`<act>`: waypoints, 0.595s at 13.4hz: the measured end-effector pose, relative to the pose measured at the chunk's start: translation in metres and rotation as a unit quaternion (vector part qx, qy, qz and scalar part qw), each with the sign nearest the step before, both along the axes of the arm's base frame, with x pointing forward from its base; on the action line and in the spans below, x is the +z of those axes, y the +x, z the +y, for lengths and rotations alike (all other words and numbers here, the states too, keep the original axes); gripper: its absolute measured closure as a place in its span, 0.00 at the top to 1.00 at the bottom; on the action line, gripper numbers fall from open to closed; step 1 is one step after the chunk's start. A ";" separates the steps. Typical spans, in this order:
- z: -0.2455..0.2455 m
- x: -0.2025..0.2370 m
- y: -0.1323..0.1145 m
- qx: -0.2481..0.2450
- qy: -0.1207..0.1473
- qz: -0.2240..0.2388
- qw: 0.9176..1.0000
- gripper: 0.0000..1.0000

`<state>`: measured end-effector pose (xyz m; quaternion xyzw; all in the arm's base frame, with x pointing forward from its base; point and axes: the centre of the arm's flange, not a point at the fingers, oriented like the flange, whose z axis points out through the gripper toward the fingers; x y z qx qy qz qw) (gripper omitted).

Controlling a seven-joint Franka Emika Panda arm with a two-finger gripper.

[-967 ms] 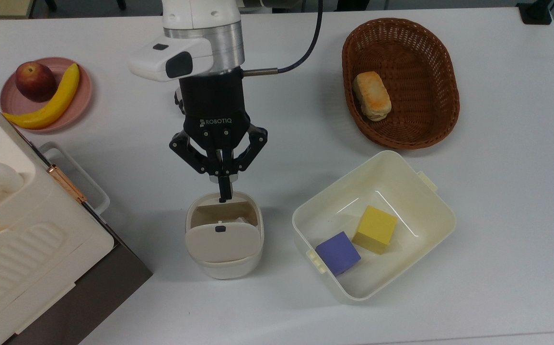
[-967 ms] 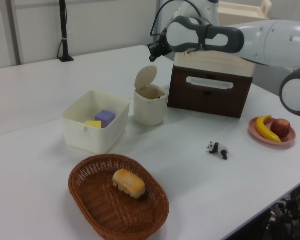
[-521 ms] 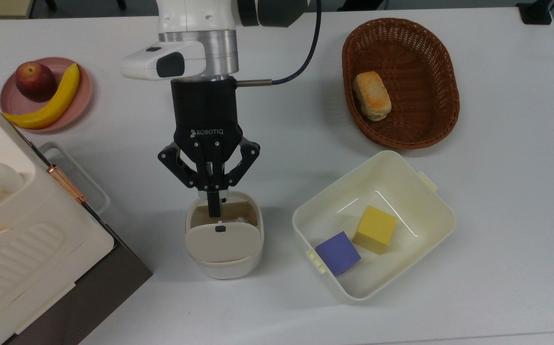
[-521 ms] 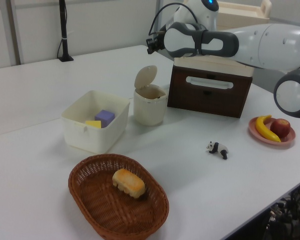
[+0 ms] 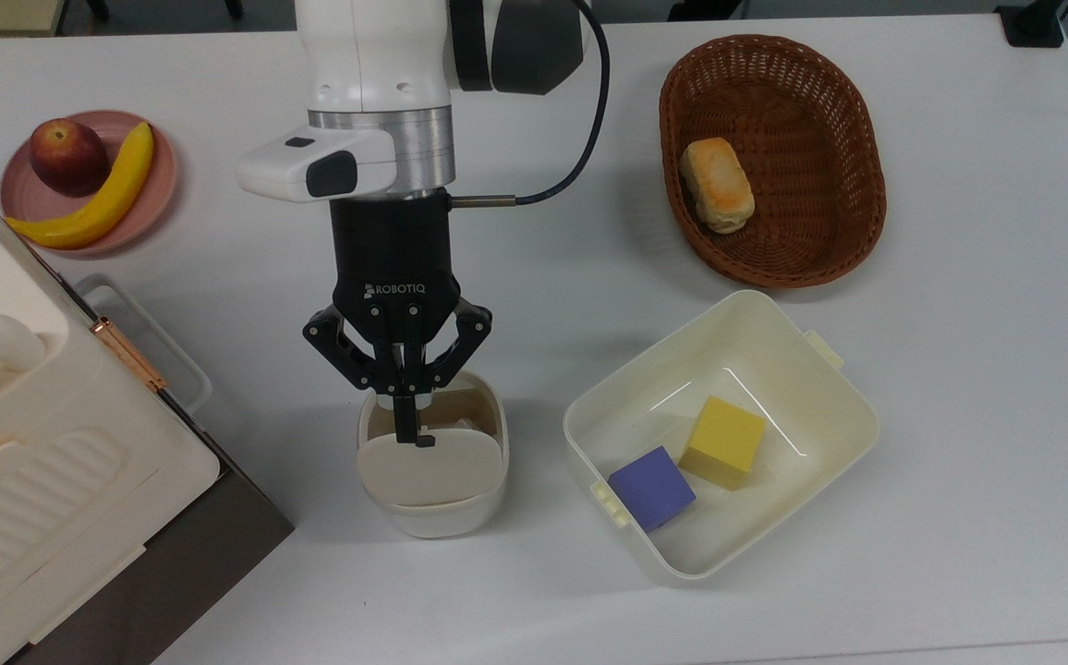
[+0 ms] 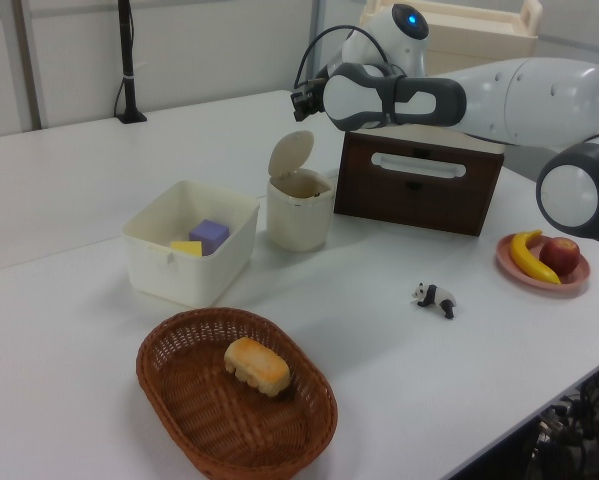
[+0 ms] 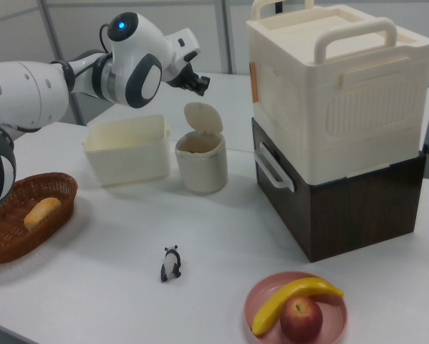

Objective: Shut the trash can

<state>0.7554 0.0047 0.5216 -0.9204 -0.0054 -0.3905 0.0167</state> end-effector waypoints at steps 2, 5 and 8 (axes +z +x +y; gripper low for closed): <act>-0.003 -0.001 0.000 -0.001 -0.002 0.000 1.000 0.01; -0.004 -0.003 0.001 0.001 -0.014 0.002 1.000 0.01; -0.003 -0.018 0.004 0.006 -0.028 0.012 1.000 0.01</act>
